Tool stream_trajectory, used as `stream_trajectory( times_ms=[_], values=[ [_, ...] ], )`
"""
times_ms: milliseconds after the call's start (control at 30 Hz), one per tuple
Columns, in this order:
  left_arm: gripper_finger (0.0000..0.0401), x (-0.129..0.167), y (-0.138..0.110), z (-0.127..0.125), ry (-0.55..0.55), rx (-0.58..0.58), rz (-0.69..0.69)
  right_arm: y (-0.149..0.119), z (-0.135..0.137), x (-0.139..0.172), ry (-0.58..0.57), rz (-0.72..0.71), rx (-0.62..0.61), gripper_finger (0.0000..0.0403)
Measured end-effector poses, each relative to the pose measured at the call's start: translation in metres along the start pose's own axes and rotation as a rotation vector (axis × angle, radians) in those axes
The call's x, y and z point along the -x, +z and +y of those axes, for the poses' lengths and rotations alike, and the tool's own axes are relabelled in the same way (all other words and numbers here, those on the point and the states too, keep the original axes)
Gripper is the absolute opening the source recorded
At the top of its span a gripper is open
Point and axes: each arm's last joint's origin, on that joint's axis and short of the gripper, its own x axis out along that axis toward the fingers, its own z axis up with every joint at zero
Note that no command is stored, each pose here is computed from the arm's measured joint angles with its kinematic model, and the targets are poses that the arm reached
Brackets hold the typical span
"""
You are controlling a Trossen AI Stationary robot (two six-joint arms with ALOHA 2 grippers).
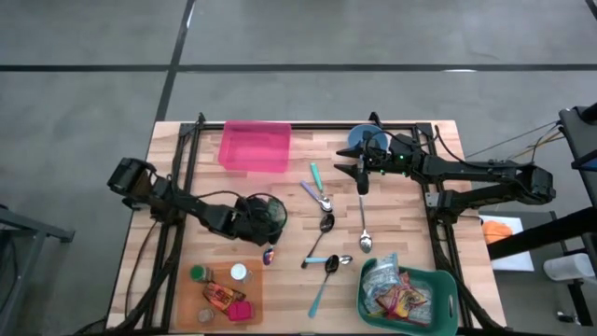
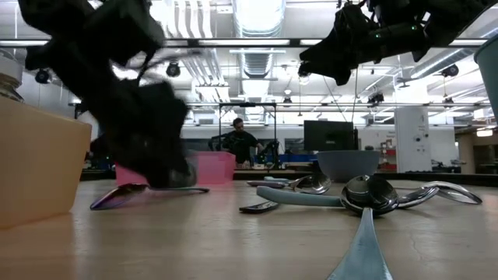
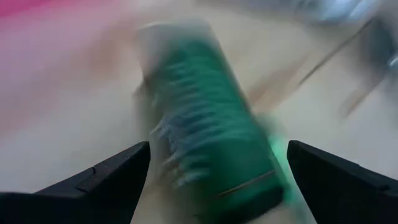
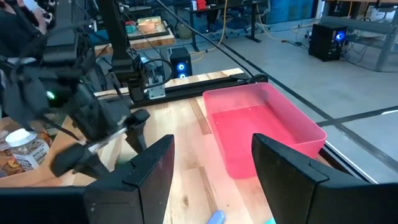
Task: Pick & Place Food Item
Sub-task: Put the green seasoning can into the orange bin
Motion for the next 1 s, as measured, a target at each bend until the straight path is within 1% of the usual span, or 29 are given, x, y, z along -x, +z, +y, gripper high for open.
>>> stream_trajectory(
  times_ms=[100,233,533,767,1000],
  values=[
    [0.0383,-0.0009,-0.0050,0.0073,0.056,-0.028,0.042,-0.0001,0.0000,-0.0001,0.000,0.001,0.000,0.0211],
    [0.0383,-0.0008,-0.0042,0.0092,0.077,-0.033,0.044,-0.0001,0.0000,0.0000,0.000,0.000,0.000,0.0211],
    [0.0383,-0.0013,-0.0014,0.0108,0.090,-0.030,0.032,-0.0001,-0.0001,0.0000,0.000,0.001,0.000,0.0211],
    [0.0383,-0.0001,-0.0048,0.0116,0.094,-0.046,0.063,-0.0001,0.0000,-0.0001,0.000,0.001,0.000,0.0211],
    [0.0383,0.0011,-0.0066,0.0120,0.105,0.011,0.060,-0.0001,-0.0001,0.0000,0.000,0.000,0.000,0.0211]
  ],
)
